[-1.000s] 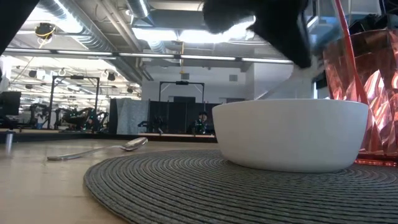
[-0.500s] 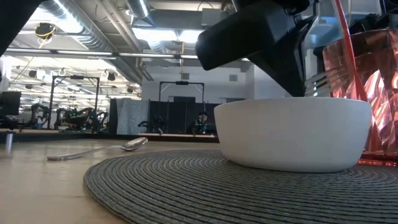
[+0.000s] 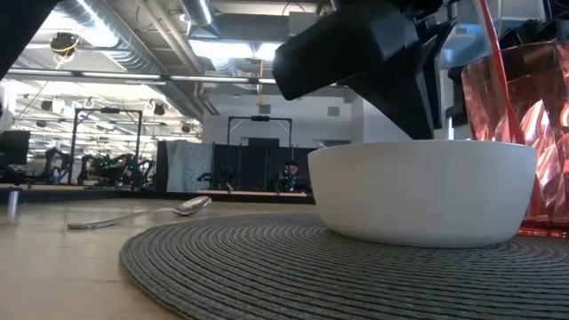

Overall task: Pick & Place Utensil
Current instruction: Put the silver spoon into the white bowl

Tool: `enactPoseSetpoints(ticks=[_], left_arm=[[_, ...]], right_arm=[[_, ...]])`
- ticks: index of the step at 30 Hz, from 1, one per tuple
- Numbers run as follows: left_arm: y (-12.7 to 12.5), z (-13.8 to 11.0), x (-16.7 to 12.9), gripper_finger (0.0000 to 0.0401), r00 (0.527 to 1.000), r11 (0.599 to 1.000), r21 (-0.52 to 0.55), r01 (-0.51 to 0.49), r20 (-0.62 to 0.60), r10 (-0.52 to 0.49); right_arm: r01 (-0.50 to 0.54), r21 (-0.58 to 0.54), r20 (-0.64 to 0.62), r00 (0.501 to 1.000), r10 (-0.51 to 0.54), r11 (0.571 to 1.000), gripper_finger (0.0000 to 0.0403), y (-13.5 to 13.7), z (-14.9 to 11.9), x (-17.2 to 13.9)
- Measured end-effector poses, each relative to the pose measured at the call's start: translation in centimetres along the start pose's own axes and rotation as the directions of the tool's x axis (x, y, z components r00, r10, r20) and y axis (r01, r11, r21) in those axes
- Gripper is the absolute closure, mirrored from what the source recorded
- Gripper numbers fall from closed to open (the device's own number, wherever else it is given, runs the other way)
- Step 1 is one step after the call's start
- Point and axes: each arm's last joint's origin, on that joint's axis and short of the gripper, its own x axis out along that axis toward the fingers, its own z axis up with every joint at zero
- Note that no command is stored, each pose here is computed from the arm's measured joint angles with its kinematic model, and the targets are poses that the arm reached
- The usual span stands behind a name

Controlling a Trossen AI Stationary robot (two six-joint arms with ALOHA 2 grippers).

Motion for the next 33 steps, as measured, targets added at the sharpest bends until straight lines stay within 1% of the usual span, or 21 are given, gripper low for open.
enactPoseSetpoints(ticks=[4,6,8,9,11,12,13,14,16,18,20,22,23,25,26,27,28,30,31,32,33], left_arm=[[0.0,0.0,-0.7,0.0322,0.996,0.996,0.045,-0.075,-0.035,0.077],[0.3,-0.1,-2.3,0.0324,0.992,0.992,0.054,-0.11,-0.048,0.113],[1.3,-0.5,-4.7,0.033,0.991,0.991,-0.005,-0.132,-0.028,0.132],[2.0,-1.0,-6.2,0.0334,0.993,0.991,-0.051,-0.12,-0.02,0.12],[3.9,-2.9,-9.0,0.0347,0.999,0.982,-0.182,-0.046,-0.011,0.045],[5.2,-4.2,-10.2,0.0355,1.0,0.963,-0.268,0.012,-0.009,-0.015],[6.5,-5.7,-11.3,0.0364,0.998,0.928,-0.368,0.062,0.0,-0.067],[7.8,-7.1,-12.2,0.0376,0.995,0.877,-0.47,0.098,0.026,-0.098],[9.7,-9.4,-13.5,0.0394,0.991,0.784,-0.608,0.127,0.099,-0.084],[10.5,-11.0,-13.8,0.0396,0.982,0.723,-0.674,0.153,0.185,-0.036],[10.1,-12.7,-13.4,0.0398,0.972,0.695,-0.696,0.18,0.235,-0.016],[9.3,-14.7,-12.5,0.04,0.948,0.67,-0.717,0.194,0.311,0.059],[8.8,-15.7,-12.1,0.04,0.918,0.67,-0.712,0.21,0.379,0.115],[6.9,-17.8,-10.8,0.0399,0.821,0.677,-0.685,0.27,0.531,0.21],[5.7,-18.8,-10.0,0.0399,0.777,0.672,-0.678,0.297,0.58,0.243],[4.3,-20.0,-9.2,0.0399,0.76,0.656,-0.686,0.313,0.595,0.26],[2.8,-21.5,-8.5,0.0399,0.765,0.626,-0.713,0.316,0.582,0.276],[0.7,-24.1,-7.8,0.04,0.766,0.535,-0.798,0.276,0.519,0.379],[-0.2,-25.2,-7.7,0.04,0.762,0.499,-0.832,0.244,0.483,0.431],[-1.2,-26.1,-7.7,0.04,0.758,0.481,-0.848,0.224,0.462,0.461],[-2.2,-26.6,-7.9,0.0399,0.752,0.489,-0.844,0.221,0.467,0.465]], right_arm=[[0.0,0.0,0.0,1.0,0.0,1.0,0.0386,0.0,0.0,0.0],[0.0,0.0,0.0,1.0,0.0,1.0,0.0386,0.0,0.0,0.0],[0.0,0.0,0.0,1.0,0.0,1.0,0.0386,0.0,0.0,0.0],[0.0,0.0,0.0,1.0,0.0,1.0,0.0386,0.0,0.0,0.0],[-0.004,0.0,-0.001,1.0,0.004,1.0,0.0386,0.0,0.0,0.0],[-0.004,0.0,-0.001,1.0,0.004,1.0,0.0386,0.0,0.0,0.0],[-0.009,0.0,-0.002,1.0,0.009,1.0,0.0386,0.0,0.0,0.0],[-0.015,0.001,-0.003,1.0,0.015,1.0,0.0386,0.0,0.0,0.0],[-0.026,0.001,-0.005,1.0,0.026,1.0,0.0386,0.1,0.0,0.0],[-0.026,0.0,-0.006,1.0,0.026,1.0,0.0386,0.1,0.0,0.0],[-0.026,-0.003,-0.005,1.0,0.026,1.0,0.0386,0.1,0.0,0.0],[-0.026,-0.003,-0.006,1.0,0.026,1.0,0.0386,0.1,0.0,0.0],[-0.026,-0.002,-0.006,1.0,0.026,1.0,0.0386,0.1,0.0,0.0],[-0.026,-0.001,-0.007,1.0,0.026,1.0,0.0386,0.1,0.0,0.0],[-0.026,-0.001,-0.007,1.0,0.026,1.0,0.0386,0.1,0.0,0.0],[-0.026,-0.001,-0.007,1.0,0.026,1.0,0.0386,0.1,0.0,0.0],[-0.026,-0.002,-0.007,1.0,0.026,1.0,0.0386,0.1,0.0,0.0],[-0.026,-0.001,-0.007,1.0,0.026,1.0,0.0386,0.1,0.0,0.0],[-0.026,-0.001,-0.007,1.0,0.026,1.0,0.0386,0.1,0.0,0.0],[-0.026,-0.001,-0.007,1.0,0.026,1.0,0.0386,0.1,0.0,0.0],[-0.025,0.0,-0.008,1.0,0.025,1.0,0.0386,0.1,0.0,0.0]])
